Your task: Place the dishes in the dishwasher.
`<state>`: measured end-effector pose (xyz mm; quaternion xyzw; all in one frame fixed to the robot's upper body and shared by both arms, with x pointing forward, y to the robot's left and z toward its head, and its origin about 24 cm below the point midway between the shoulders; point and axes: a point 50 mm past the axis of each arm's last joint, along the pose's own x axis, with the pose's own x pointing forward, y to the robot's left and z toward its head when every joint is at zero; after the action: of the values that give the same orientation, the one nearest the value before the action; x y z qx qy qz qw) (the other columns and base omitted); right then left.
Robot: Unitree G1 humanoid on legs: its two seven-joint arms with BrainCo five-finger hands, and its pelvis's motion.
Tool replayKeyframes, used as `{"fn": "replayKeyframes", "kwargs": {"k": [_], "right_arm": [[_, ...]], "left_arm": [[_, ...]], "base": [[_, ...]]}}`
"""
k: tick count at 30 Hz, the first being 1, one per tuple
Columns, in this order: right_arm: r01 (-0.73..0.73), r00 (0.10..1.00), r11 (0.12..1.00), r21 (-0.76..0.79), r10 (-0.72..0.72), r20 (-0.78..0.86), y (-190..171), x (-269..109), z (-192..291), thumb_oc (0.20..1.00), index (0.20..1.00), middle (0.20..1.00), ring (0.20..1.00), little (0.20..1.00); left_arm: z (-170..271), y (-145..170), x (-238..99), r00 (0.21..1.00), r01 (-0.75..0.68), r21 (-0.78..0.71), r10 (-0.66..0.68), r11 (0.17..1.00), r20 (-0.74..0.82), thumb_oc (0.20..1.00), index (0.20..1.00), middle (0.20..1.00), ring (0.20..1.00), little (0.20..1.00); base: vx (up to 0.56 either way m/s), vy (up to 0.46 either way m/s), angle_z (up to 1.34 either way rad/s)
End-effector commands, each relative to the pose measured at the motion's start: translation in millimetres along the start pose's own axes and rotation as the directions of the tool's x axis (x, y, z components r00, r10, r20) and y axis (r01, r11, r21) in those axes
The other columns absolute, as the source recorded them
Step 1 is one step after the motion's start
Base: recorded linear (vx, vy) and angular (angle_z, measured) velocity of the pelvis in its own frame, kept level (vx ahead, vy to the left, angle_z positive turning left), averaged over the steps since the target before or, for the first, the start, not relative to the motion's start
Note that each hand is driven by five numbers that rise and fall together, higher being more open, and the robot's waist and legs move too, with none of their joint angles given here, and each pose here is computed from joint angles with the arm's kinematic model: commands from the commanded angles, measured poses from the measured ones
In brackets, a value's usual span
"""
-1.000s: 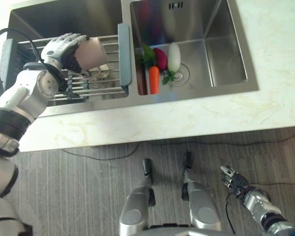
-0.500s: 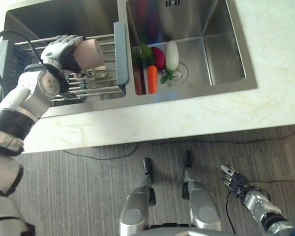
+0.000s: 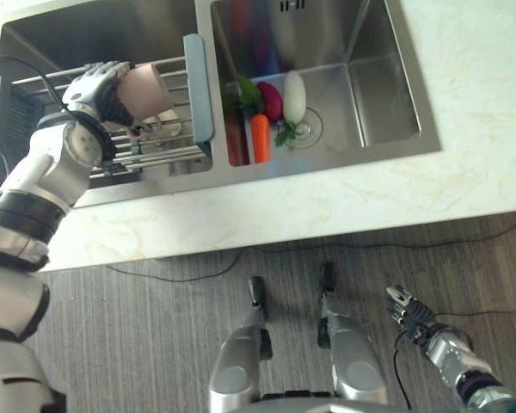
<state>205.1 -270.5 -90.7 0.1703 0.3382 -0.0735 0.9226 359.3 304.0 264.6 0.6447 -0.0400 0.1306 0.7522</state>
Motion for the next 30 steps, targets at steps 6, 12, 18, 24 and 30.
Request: {"fn": "replayKeyframes", "kwargs": {"k": [6,12,18,24,30], "right_arm": [[0.008,0.999,0.999,-0.053,-0.006,0.035,-6.8,0.0,17.6,1.0,1.0,1.0,1.0,1.0],[0.009,0.998,0.998,-0.058,-0.005,0.056,-7.9,0.3,26.5,1.0,1.0,1.0,1.0,1.0],[0.019,0.998,0.998,-0.063,-0.016,0.06,-13.5,-1.2,30.1,1.0,1.0,1.0,1.0,1.0],[0.02,0.998,0.998,-0.059,-0.016,0.066,-14.8,-1.9,29.4,1.0,1.0,1.0,1.0,1.0],[0.032,0.999,0.999,-0.037,-0.031,0.044,-19.4,-5.1,15.4,1.0,1.0,1.0,1.0,1.0]], "left_arm": [[-67.3,9.7,-8.5,0.926,0.054,0.128,-0.002,0.99,-0.377,0.363,0.363,0.363,0.363,0.363],[-55.6,17.9,-4.5,0.939,0.184,0.342,-0.063,0.922,-0.338,0.2,0.2,0.2,0.2,0.2],[-50.4,17.9,-3.6,0.953,0.214,0.457,-0.082,0.863,-0.292,0.2,0.2,0.2,0.2,0.2],[-41.1,24.0,-3.1,0.973,0.165,0.499,-0.057,0.851,-0.224,0.2,0.2,0.2,0.2,0.2],[-22.1,34.9,-4.9,0.992,-0.101,0.369,0.122,0.924,-0.033,0.2,0.2,0.2,0.2,0.2]], "base": [[0.0,0.0,0.0],[0.0,0.0,0.0],[0.0,0.0,0.0],[0.0,0.0,0.0],[0.02,-0.02,0.02]]}}
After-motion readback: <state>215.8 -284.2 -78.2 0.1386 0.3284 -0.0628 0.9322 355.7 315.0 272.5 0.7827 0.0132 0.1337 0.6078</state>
